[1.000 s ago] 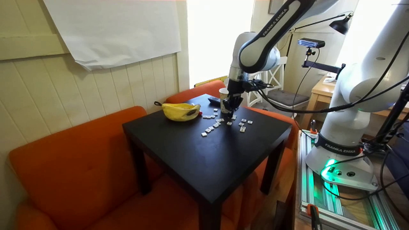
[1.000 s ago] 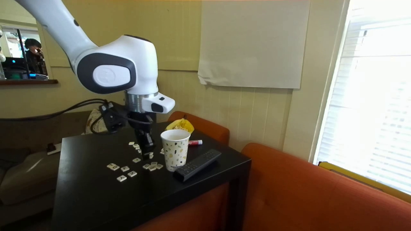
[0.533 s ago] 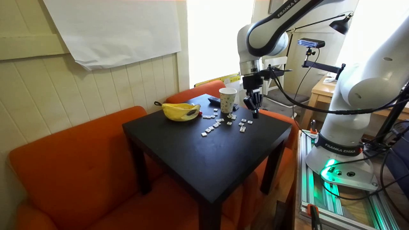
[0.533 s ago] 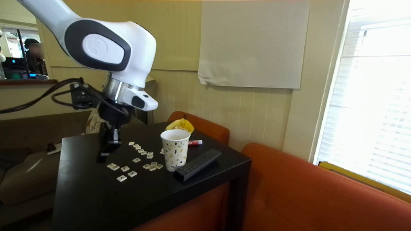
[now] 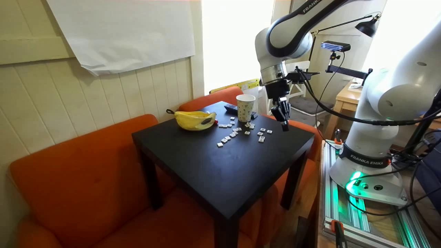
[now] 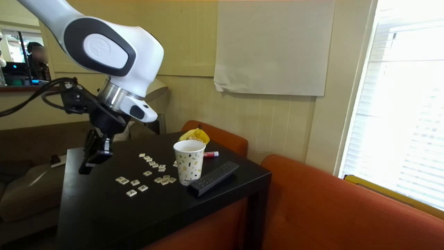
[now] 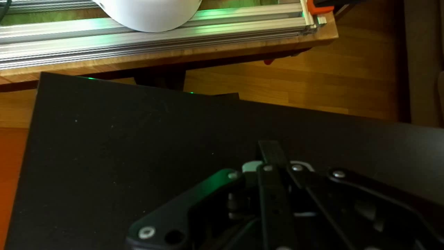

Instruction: Push some of the letter blocks forward

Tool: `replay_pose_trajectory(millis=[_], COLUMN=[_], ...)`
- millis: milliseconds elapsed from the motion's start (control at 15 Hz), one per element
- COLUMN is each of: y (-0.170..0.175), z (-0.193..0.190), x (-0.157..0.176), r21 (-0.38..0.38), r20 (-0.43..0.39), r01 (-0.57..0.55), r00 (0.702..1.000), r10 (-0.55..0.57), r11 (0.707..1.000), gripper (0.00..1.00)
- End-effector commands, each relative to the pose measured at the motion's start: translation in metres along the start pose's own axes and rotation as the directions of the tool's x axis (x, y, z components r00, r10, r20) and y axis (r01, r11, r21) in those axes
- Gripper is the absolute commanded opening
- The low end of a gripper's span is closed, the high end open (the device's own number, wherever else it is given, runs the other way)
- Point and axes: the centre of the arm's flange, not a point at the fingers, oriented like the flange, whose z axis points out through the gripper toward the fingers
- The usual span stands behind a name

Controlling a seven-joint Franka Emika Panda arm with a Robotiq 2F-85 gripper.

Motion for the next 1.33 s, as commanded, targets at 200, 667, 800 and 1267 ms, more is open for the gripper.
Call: replay_pose_trajectory(millis=[200,667,800,1267], y=[-0.011,-0.003,-0.002,-0.005], z=[0.021,0.033,0.037,0.037], x=[0.027,0.056,0.06,0.062], r21=[0.053,0.027,0.022,0.023], r20=[-0.058,-0.178,-0.191,-0.217], r01=[0.012,-0.015,-0.019,-0.012], r00=[0.998,0.984,0.981,0.976], r10=[-0.009,0.02,0.022,0.016], r11=[0.999,1.0,1.0,1.0], gripper=[0.0,0.0,0.0,0.0])
